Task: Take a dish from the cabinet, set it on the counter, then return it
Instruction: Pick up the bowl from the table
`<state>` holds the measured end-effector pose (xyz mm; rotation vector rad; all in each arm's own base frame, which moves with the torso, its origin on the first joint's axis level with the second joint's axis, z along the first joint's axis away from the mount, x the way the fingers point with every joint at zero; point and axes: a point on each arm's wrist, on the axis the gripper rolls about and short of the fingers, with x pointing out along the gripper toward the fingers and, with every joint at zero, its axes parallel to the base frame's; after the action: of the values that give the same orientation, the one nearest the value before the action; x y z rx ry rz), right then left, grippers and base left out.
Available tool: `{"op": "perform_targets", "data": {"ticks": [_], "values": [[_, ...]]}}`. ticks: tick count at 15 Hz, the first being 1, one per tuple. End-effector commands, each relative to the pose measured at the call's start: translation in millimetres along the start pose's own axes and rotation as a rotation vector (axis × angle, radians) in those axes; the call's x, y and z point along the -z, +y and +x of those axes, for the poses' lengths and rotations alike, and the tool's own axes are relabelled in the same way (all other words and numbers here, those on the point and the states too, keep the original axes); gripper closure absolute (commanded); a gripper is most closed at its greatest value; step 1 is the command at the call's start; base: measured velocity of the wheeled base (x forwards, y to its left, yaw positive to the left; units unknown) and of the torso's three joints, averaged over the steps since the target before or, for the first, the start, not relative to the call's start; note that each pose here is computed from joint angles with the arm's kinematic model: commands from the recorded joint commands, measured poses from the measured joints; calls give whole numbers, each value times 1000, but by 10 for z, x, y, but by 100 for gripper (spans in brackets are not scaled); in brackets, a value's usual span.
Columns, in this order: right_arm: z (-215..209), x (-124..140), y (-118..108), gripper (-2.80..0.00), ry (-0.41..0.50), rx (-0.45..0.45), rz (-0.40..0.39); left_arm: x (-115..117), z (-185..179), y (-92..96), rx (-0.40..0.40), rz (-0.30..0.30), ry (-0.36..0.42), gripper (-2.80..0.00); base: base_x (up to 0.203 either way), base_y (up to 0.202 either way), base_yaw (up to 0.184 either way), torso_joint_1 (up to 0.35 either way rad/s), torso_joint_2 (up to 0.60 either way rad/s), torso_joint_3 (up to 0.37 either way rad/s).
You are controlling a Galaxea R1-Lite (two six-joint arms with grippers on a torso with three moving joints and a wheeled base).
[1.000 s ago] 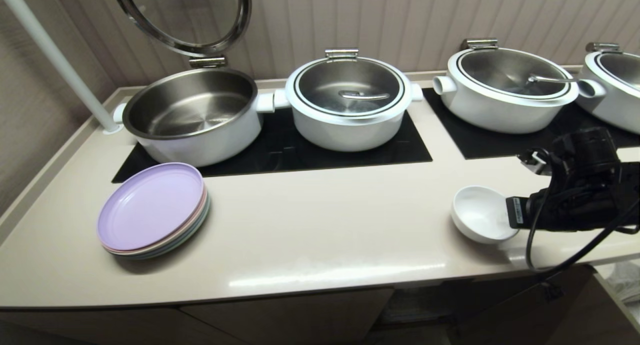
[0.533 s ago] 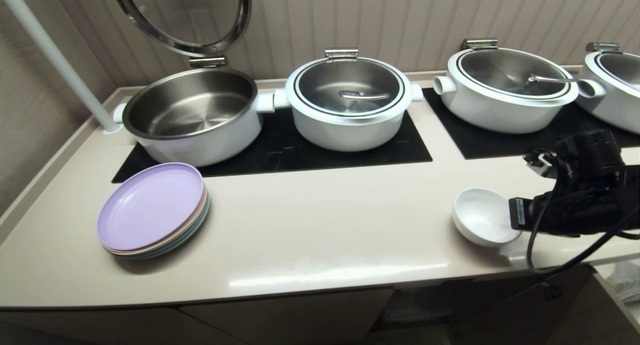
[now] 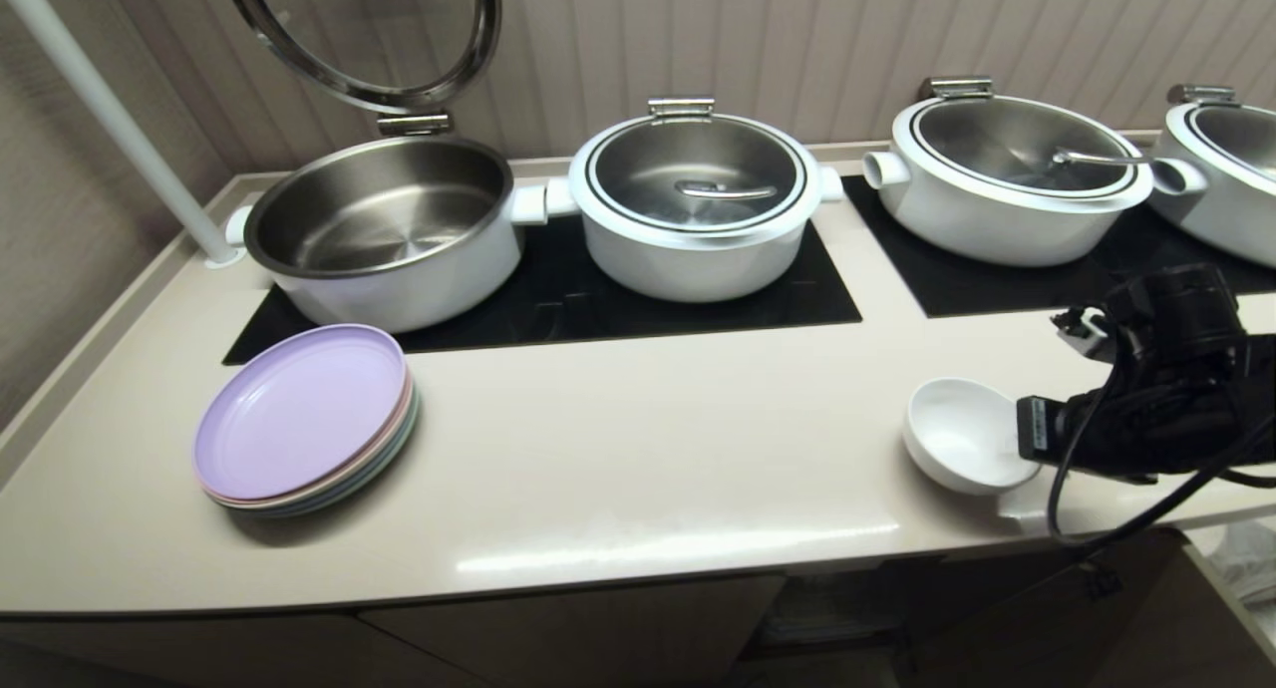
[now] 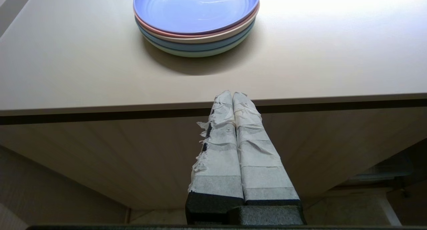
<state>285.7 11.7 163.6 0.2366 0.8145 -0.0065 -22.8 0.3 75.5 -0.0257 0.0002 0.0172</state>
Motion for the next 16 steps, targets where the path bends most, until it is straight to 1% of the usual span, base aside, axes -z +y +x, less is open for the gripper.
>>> {"op": "perform_targets", "data": {"ticks": [1,3,5,11,16], "values": [[-26,7,1,0,0,-2,25,0,0,0,-1,0,0,0,0,0,0,0,0,0],[-38,8,2,0,0,-3,62,0,0,0,-1,0,0,0,0,0,0,0,0,0],[-53,11,3,0,1,-3,77,0,0,0,-1,0,0,0,0,0,0,0,0,0],[-132,-22,15,0,-30,-10,74,0,0,0,-1,0,0,0,0,0,0,0,0,0],[-126,-29,17,0,-30,-12,72,0,0,0,-1,0,0,0,0,0,0,0,0,0]]}}
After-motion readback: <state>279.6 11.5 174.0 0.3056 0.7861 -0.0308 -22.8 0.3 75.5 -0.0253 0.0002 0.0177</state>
